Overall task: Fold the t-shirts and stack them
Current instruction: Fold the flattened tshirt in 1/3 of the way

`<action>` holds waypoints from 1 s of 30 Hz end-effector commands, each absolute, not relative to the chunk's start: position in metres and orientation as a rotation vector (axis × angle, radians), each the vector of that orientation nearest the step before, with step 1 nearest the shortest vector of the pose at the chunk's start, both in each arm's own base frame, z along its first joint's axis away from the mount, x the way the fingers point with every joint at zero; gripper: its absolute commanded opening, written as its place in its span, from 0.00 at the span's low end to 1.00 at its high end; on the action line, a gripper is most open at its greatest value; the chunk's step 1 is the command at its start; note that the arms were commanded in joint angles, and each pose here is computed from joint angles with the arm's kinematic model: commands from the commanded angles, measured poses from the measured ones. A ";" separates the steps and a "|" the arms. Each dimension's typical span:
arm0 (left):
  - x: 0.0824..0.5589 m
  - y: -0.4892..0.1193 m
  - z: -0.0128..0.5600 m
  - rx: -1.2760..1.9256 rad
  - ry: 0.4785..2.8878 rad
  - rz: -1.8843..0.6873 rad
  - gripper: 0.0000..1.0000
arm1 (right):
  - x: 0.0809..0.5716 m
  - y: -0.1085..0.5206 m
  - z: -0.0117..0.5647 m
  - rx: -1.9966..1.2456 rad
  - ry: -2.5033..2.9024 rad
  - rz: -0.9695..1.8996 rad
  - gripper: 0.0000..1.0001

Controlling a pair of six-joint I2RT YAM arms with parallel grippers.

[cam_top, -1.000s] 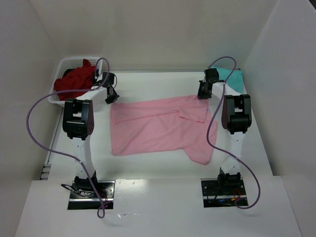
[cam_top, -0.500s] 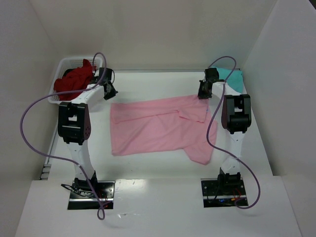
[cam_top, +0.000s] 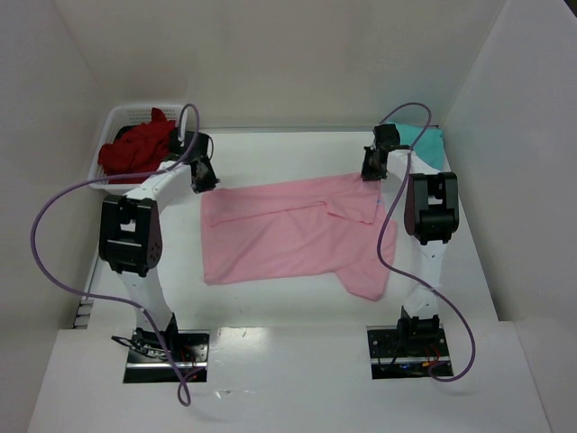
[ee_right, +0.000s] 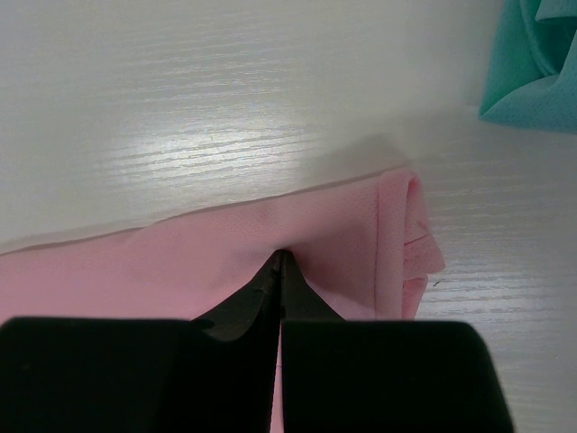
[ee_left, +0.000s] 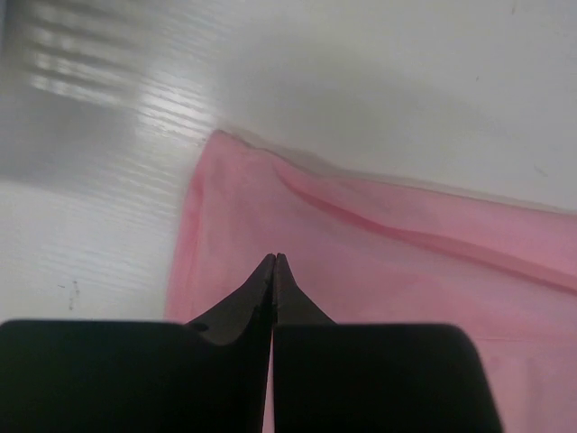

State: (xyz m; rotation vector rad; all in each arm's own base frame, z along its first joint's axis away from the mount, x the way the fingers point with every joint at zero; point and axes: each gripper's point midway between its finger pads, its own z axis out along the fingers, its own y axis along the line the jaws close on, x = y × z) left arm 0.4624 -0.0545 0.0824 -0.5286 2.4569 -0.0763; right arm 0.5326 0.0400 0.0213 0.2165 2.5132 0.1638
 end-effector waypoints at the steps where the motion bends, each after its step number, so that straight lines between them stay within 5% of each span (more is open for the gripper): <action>1: 0.457 -0.069 0.065 -0.502 2.496 -0.030 0.01 | 0.530 0.040 0.029 0.200 2.513 0.153 0.03; 17: 0.450 -0.072 0.002 -0.517 2.612 0.133 0.00 | 0.525 0.034 0.027 0.215 2.534 0.109 0.03; 30: 0.481 -0.078 0.003 -0.471 2.578 0.118 0.00 | 0.518 0.015 0.030 0.258 2.539 0.031 0.03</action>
